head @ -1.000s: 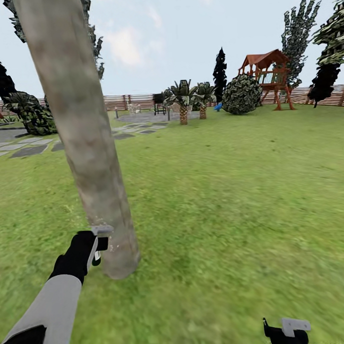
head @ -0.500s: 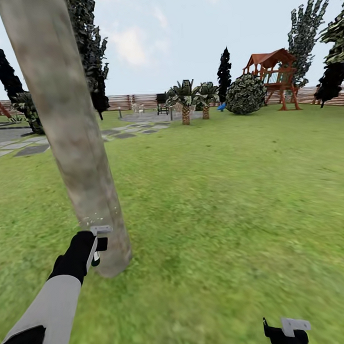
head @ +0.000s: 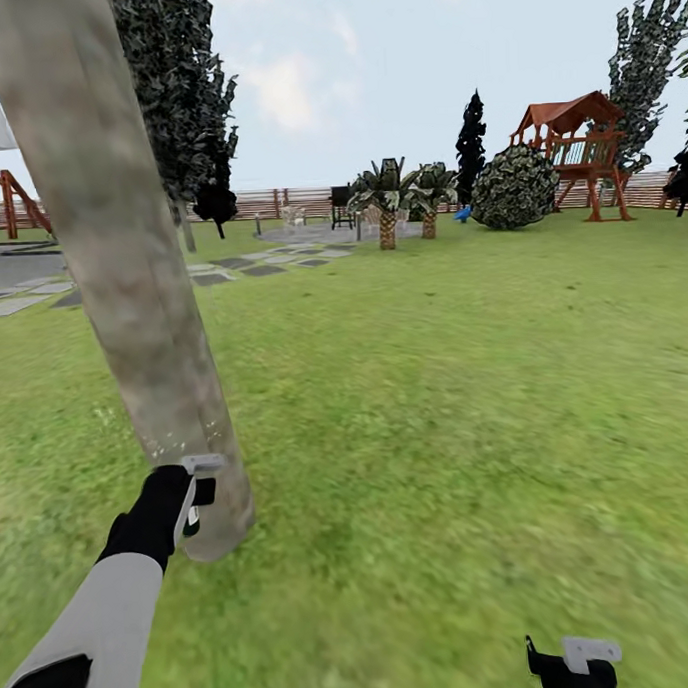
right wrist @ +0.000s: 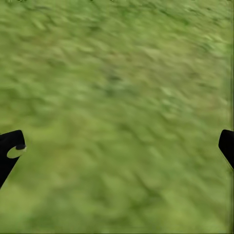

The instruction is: In the garden, pick up the pesticide atomizer on the floor and spray pesticide onto both trees until each tree trunk is fully covered.

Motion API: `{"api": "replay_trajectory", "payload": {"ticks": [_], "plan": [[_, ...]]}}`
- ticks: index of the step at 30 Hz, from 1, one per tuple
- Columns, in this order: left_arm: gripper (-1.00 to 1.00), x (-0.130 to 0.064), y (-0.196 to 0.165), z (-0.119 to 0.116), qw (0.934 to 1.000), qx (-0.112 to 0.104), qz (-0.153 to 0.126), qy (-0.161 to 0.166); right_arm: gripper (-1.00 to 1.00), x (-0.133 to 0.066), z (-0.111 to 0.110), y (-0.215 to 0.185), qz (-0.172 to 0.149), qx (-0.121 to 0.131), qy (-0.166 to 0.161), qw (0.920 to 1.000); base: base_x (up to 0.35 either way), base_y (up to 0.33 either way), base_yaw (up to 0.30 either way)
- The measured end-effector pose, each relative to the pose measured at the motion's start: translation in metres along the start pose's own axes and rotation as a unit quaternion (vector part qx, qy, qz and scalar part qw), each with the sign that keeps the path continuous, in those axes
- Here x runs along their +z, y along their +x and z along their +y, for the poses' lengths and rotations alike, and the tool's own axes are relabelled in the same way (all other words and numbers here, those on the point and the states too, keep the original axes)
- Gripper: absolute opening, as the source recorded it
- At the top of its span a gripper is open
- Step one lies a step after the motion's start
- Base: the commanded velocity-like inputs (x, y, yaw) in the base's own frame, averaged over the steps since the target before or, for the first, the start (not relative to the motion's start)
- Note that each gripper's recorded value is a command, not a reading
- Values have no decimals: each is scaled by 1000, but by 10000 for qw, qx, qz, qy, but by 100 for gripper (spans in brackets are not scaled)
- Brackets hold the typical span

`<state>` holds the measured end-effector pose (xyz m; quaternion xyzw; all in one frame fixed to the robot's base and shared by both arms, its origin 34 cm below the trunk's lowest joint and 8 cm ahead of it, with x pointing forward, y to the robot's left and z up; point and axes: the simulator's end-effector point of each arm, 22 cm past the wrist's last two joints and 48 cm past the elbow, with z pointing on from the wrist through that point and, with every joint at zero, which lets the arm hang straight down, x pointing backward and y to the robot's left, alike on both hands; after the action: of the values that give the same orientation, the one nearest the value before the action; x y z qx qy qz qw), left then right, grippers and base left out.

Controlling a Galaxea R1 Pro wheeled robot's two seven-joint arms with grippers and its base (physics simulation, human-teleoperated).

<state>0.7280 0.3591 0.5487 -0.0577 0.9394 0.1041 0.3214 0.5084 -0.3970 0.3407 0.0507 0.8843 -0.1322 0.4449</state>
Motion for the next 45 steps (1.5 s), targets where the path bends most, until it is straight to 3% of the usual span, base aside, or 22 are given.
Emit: {"api": "replay_trajectory", "payload": {"ticks": [5,10,13,17,20,22,25,29,37,45], "plan": [[-100,1,1,7,10000,-16,-1,-44,100,0,0,0,0,1,-1,10000,175,-248,178],[-100,4,2,57,9991,-25,2,-411,100,0,0,0,3,0,-2,10000,175,-248,276],[-100,5,4,75,9987,-41,25,-517,100,0,0,0,2,0,-2,10000,175,-248,276],[-100,10,15,63,9992,-64,125,-374,100,0,0,0,1,1,-1,10000,175,-248,276],[-100,16,32,30,9995,-27,304,-116,100,0,0,0,4,1,-1,10000,175,-248,218],[-100,16,34,20,9995,-6,324,-52,100,0,0,0,1,1,-1,10000,175,-248,56],[-100,17,35,35,9993,-4,336,-170,100,0,0,0,1,0,-1,10000,175,-248,9],[-100,18,39,94,9976,-298,379,-507,100,0,0,0,3,0,-2,10000,168,-248,1],[-100,27,60,69,9984,-259,364,-347,100,0,0,0,4,0,-1,10000,15,-251,121],[-100,25,56,88,9978,-295,315,-499,100,0,0,0,-1,1,-1,10000,58,-237,275]]}}
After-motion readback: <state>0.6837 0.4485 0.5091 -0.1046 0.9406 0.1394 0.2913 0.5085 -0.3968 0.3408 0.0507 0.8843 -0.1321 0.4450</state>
